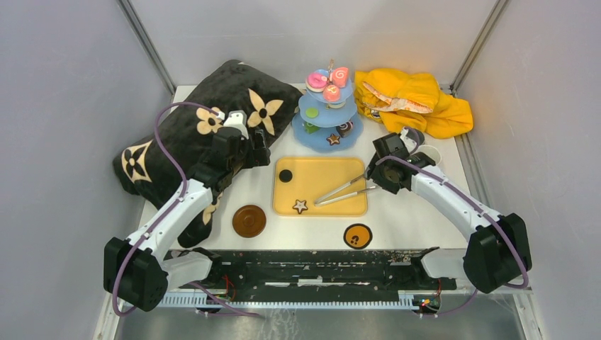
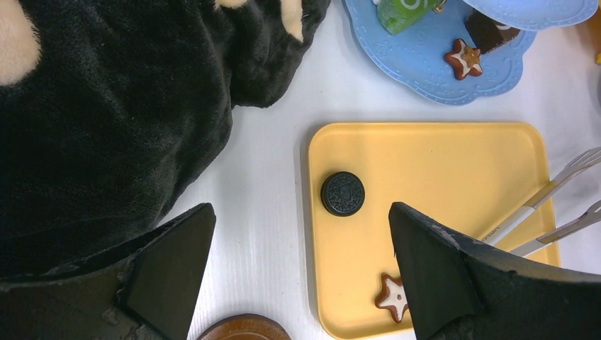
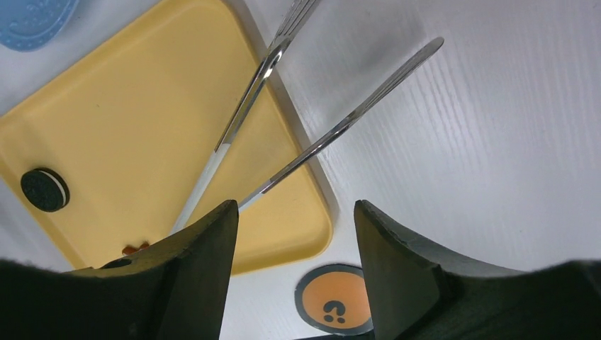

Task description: Serve the afternoon tea

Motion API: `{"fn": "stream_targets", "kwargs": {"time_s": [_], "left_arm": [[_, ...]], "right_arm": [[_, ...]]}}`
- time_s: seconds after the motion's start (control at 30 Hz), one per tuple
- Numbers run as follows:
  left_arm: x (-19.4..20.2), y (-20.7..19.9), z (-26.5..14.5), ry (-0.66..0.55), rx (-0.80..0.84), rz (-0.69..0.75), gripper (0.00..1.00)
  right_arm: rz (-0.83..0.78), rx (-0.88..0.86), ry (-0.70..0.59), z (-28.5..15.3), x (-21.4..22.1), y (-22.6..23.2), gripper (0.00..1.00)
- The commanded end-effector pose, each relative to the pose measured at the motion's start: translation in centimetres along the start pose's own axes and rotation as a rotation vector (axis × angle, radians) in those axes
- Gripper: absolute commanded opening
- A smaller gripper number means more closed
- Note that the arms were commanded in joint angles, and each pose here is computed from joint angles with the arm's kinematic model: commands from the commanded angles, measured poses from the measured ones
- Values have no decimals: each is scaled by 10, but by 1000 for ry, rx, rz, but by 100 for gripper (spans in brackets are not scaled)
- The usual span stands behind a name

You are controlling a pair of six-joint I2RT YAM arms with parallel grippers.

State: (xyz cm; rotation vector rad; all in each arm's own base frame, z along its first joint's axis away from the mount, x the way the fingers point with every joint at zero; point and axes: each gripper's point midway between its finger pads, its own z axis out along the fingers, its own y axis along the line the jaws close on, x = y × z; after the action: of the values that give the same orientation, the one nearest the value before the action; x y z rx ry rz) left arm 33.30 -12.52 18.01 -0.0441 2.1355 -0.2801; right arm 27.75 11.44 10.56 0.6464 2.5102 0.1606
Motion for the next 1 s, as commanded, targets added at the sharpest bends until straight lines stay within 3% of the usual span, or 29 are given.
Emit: {"fn": "stream_targets", "kwargs": {"time_s": [0.0,0.27,0.63,0.77,0.97], "left_arm": [[-12,-4,-3,-48,21,-40,100],[-11,-4,-3,-46,21,-37,100],[-9,-3,-3,-44,17,-32,100],[-10,-1,-4,-49,12,-31,99],[-11,-2,-5,-52,18,-32,100]], "right_arm": [[154,-25,-62,-2,-7,14,67],[261,40,4,27,21,8,63],[272,80,31,53,33,6,58],[277,94,25,55,34,2,54],[276,125,8,56,33,-5,38]]}}
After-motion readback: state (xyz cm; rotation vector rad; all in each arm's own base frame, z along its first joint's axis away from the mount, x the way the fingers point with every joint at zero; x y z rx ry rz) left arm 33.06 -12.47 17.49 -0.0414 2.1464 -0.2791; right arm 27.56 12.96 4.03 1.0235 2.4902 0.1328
